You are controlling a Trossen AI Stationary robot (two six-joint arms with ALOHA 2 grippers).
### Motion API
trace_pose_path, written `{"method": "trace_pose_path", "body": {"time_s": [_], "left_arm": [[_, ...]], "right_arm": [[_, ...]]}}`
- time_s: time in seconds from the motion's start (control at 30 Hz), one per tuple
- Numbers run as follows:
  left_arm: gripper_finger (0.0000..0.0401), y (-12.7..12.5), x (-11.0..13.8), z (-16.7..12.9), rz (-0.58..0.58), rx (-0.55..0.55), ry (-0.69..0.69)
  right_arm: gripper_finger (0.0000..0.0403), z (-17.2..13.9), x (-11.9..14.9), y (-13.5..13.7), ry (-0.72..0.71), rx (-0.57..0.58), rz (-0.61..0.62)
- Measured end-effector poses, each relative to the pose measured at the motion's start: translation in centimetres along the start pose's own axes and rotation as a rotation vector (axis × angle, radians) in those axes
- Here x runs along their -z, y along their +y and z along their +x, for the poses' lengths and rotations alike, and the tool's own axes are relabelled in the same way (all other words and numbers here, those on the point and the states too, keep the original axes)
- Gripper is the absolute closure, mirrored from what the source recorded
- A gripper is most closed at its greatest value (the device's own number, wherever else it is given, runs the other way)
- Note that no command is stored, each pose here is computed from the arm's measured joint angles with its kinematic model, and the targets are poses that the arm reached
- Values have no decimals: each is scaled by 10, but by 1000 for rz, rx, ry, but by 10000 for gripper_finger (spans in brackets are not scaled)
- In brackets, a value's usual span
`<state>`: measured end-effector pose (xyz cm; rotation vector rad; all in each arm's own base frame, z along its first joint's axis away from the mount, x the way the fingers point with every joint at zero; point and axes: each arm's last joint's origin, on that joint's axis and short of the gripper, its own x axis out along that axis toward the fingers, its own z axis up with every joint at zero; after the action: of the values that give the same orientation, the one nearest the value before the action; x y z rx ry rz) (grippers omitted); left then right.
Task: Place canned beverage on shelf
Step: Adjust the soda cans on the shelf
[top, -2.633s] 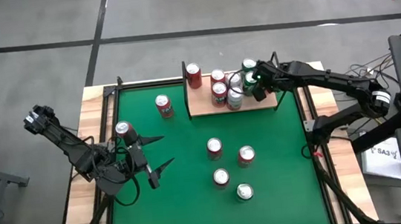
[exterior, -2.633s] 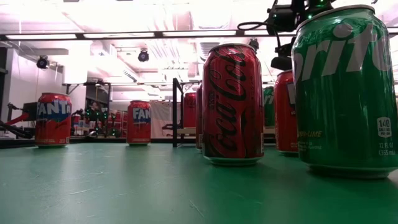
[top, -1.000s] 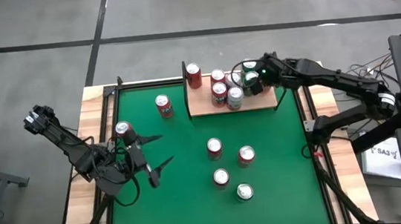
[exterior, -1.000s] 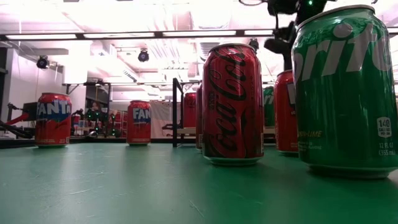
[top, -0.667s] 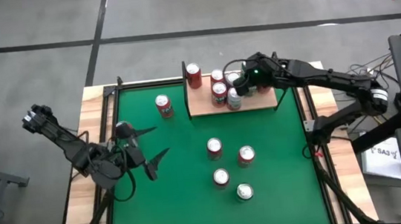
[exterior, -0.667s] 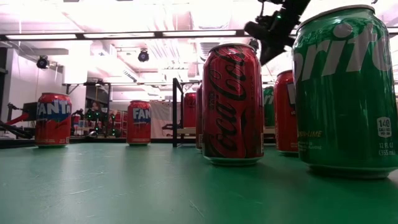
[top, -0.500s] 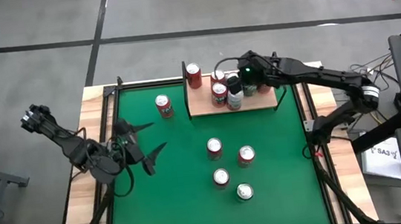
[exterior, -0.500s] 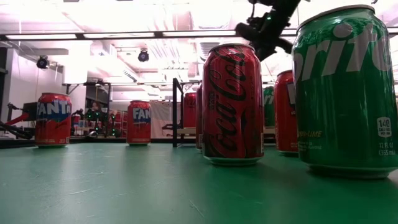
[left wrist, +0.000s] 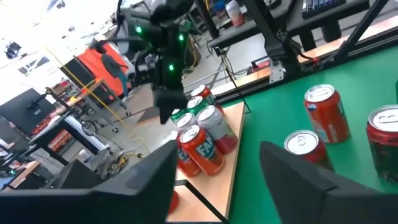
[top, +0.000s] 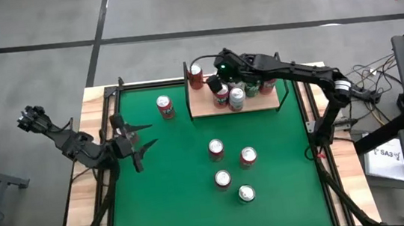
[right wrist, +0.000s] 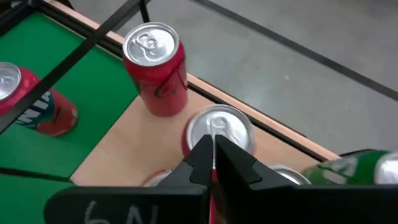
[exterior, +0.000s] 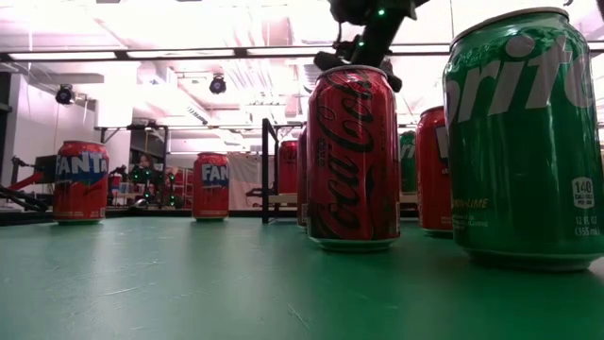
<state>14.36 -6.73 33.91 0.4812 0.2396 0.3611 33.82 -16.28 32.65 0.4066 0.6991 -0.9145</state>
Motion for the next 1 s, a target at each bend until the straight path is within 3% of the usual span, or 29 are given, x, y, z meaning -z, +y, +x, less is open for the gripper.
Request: {"method": "trace_pose_path", "body": {"time_s": [0.23, 0.3, 0.53, 1.0], "left_arm": [[357, 1, 9, -2, 25, 0, -1], [389, 1, 9, -2, 51, -1, -2], [375, 11, -4, -6, 56, -18, -41], [399, 12, 0, -7, 65, -13, -24]], "right_arm": [[394, 14, 1, 6, 20, 10, 7], [394, 17, 2, 6, 26, 13, 4], [394, 20, 2, 7, 24, 32, 10], [394, 41, 8, 11, 24, 92, -1]]}}
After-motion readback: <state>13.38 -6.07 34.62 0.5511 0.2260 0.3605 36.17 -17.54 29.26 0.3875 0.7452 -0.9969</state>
